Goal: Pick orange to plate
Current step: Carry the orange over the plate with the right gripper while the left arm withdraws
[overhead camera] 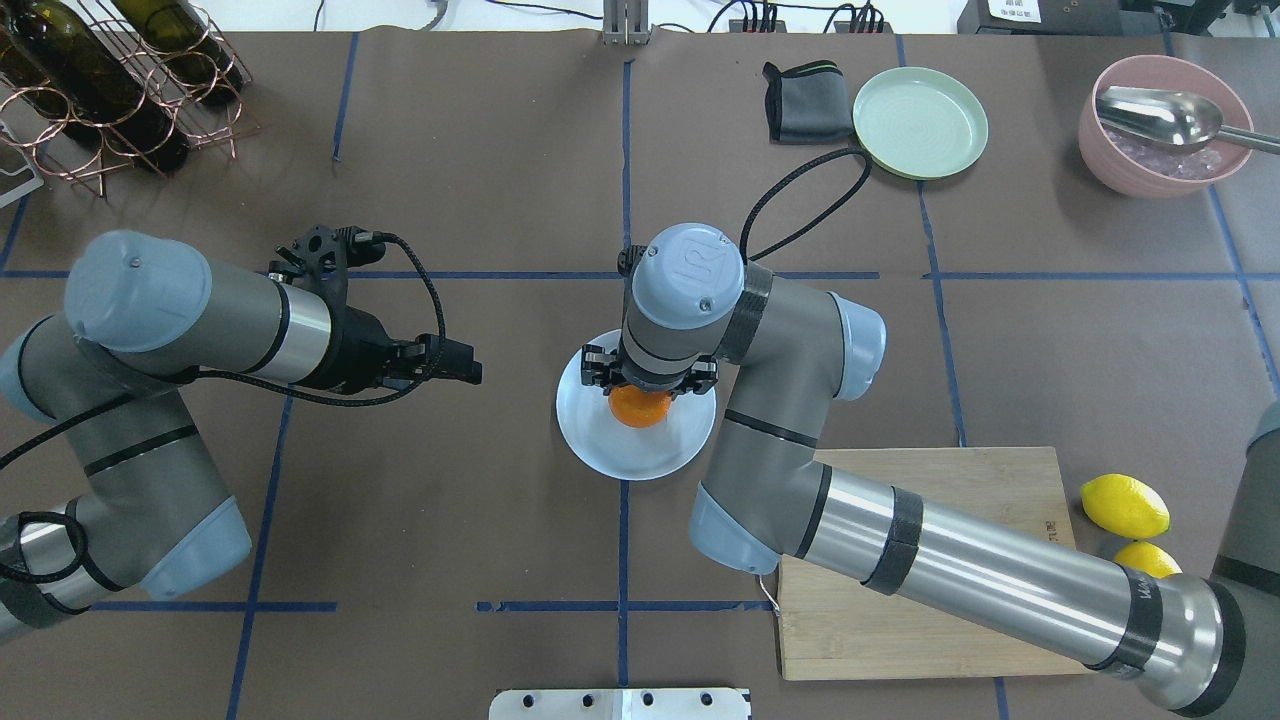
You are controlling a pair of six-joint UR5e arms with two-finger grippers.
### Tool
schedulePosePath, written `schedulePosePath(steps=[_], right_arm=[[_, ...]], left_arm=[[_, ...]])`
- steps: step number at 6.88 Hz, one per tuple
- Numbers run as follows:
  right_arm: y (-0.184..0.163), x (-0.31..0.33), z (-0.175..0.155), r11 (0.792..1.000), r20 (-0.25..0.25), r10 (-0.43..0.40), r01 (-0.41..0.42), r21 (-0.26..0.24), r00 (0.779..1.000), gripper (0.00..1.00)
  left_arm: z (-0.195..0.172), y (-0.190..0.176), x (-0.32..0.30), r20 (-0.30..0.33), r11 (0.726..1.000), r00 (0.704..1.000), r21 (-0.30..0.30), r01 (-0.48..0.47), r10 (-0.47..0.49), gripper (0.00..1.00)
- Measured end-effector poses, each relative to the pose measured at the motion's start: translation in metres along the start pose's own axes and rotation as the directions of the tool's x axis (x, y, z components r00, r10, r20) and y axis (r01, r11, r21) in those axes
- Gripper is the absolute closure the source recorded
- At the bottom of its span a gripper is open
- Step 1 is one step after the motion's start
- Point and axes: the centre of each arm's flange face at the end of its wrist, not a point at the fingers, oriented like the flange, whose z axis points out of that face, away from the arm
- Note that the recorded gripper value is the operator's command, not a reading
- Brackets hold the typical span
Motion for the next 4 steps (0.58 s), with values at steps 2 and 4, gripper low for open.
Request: schedulePosePath(steps=[2,4], right_arm=[[-0.0008,-0.0014,0.0,1.0,-0.003,0.0,0.0,0.009,1.0,0.0],[0.0004,-0.0034,0.0013,1.0,-0.005,0.0,0.0,0.009,1.0,0.0]], left_arm=[[0.0006,-0.0003,0.0002,0.0,1.0,1.0,0.0,0.0,0.0,0.02],[0.0007,-0.0007,0.0012,-0.001,1.0,1.0,0.001,-0.001,0.001,0.02]])
